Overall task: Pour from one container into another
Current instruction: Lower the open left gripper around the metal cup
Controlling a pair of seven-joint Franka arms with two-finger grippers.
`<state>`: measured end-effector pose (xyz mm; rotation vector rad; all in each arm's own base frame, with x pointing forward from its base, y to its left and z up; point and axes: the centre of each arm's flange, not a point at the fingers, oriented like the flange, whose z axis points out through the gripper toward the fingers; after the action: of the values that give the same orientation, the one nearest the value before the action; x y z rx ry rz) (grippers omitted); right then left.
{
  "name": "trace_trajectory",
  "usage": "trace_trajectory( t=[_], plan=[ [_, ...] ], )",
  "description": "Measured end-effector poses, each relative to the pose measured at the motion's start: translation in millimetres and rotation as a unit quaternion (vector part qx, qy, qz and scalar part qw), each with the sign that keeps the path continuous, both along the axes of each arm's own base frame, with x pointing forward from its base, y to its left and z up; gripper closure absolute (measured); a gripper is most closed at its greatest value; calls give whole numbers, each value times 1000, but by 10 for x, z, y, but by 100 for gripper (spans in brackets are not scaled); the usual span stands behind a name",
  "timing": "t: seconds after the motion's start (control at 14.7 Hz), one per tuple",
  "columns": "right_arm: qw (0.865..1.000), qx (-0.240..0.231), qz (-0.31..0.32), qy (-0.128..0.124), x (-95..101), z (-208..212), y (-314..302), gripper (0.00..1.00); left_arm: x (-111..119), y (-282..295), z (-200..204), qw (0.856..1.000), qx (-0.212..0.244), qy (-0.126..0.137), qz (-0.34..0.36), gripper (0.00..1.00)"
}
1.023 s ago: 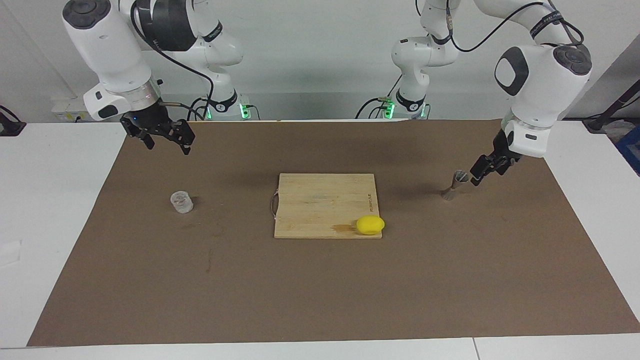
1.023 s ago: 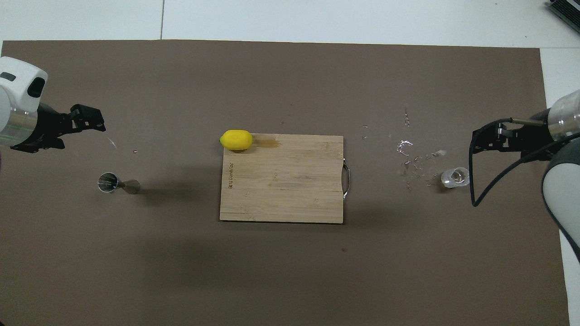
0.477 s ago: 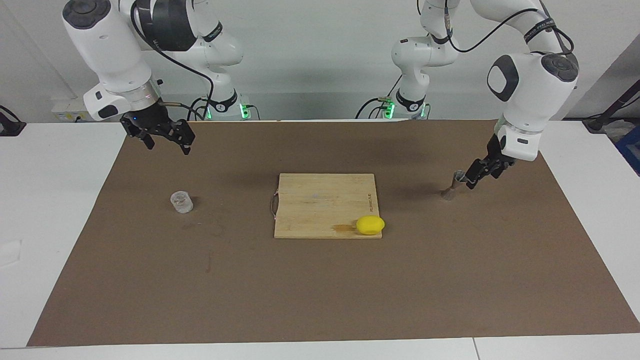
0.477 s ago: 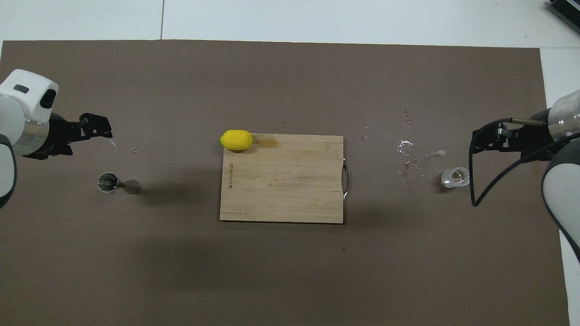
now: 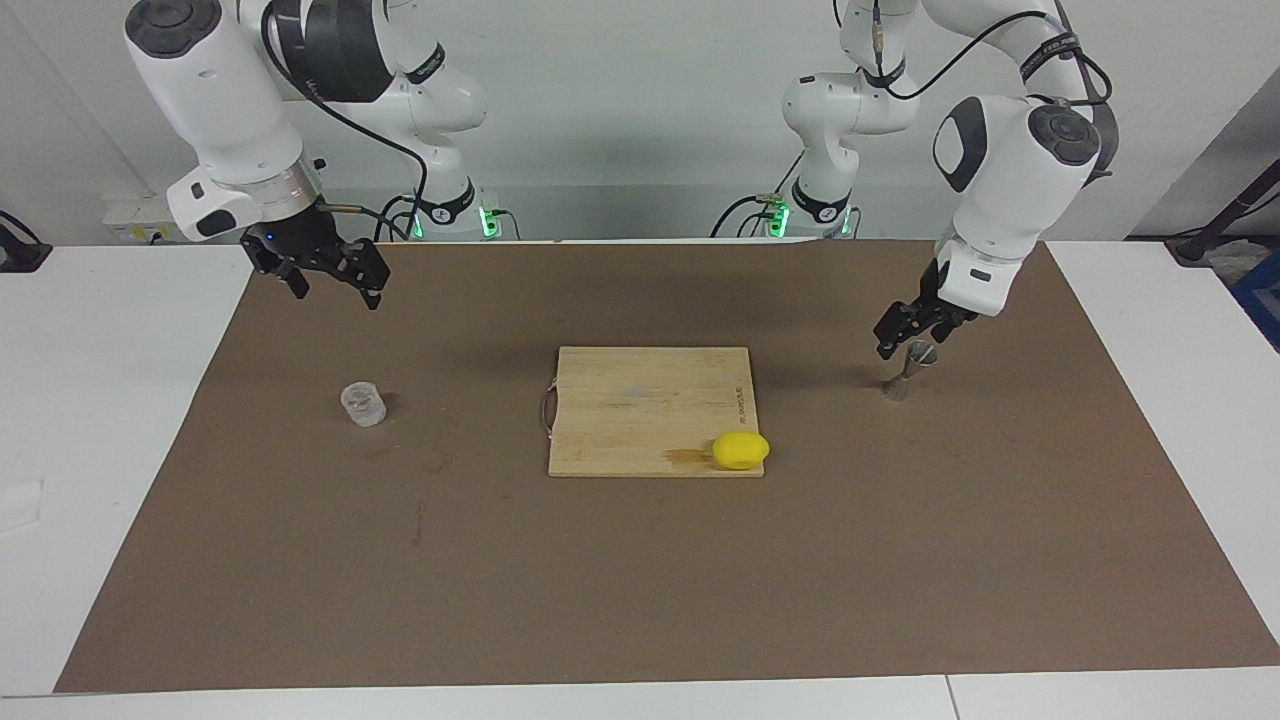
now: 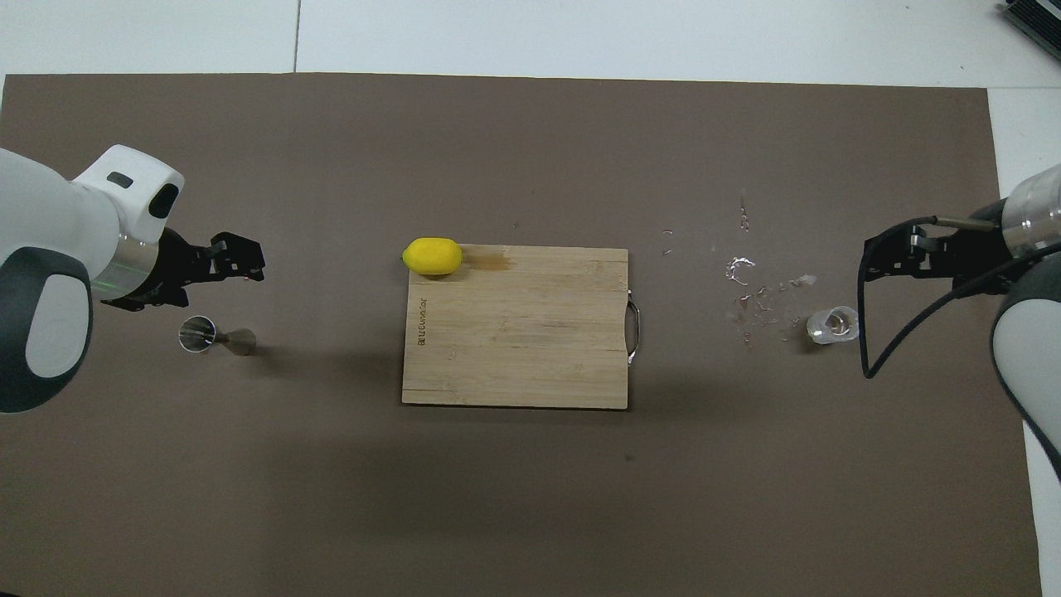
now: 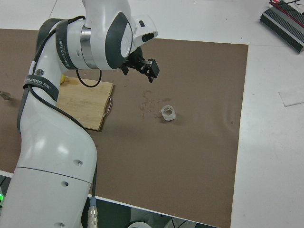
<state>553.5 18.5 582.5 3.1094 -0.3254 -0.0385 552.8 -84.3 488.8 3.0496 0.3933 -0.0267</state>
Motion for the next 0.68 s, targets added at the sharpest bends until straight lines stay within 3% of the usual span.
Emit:
trace_trajectory(
  t=[0.2,0.41,0.68],
  plan=[
    [1000,0,0,0,0,0,0,0,-48,-70,-72,1000,-15,13,1,0],
    [1000,0,0,0,0,0,0,0,-59,31,-104,996,-78,33,34,0],
    [1000,0,0,0,0,0,0,0,-57,451,-115,990,-135,31,-32,0]
  ],
)
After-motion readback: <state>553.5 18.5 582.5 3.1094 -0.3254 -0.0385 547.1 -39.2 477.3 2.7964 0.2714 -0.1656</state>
